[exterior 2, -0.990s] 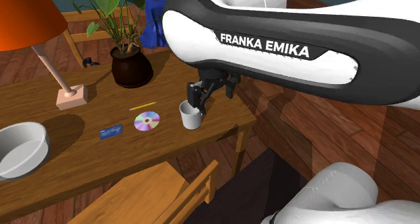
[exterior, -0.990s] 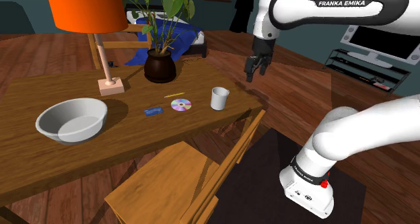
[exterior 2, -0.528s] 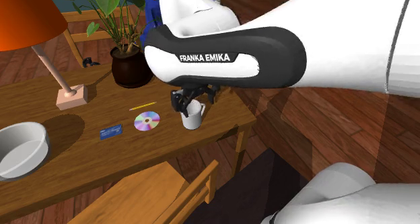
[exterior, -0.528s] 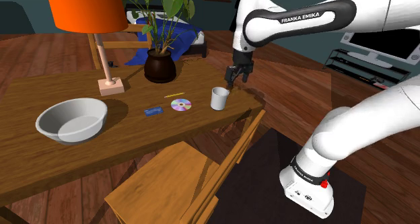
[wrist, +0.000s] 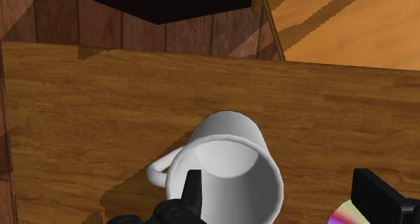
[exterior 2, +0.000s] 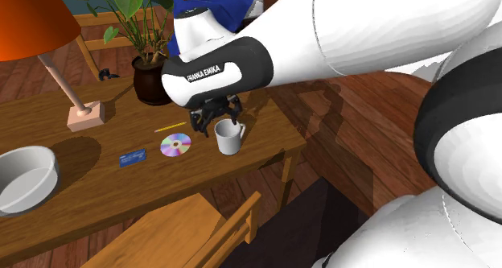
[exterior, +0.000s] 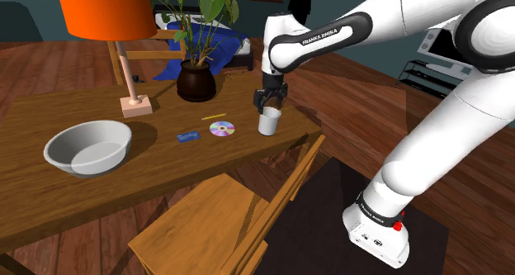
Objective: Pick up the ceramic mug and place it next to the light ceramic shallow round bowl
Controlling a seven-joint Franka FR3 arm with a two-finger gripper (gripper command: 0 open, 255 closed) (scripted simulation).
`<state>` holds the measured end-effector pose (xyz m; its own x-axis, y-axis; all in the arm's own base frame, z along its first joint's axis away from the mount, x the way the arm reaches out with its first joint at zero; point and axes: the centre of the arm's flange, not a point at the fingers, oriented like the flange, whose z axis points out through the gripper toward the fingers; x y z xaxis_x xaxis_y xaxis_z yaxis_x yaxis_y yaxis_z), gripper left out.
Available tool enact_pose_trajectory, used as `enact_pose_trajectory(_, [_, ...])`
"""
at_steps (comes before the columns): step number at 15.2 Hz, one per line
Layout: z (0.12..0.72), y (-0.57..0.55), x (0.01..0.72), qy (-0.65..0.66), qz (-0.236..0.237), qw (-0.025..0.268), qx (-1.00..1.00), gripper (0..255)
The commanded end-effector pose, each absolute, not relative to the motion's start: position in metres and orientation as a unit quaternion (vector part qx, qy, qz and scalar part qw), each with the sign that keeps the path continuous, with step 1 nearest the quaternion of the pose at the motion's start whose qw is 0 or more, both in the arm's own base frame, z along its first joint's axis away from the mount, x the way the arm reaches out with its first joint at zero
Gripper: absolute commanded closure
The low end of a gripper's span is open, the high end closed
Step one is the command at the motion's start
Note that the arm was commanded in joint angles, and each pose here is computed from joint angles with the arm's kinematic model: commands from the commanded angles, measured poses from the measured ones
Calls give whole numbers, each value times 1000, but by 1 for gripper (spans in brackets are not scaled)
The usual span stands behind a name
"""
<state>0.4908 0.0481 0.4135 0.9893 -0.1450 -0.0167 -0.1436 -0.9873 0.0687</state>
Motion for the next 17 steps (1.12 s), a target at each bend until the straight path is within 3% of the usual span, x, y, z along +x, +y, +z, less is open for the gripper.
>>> enact_pose_trajectory(1, [394, 52, 508, -80, -9, 34, 996, 0])
enact_pose_trajectory(10, [349, 50, 514, -83, -8, 34, 996, 0])
enact_pose_trajectory(17, [349, 50, 514, -83, -8, 34, 996, 0])
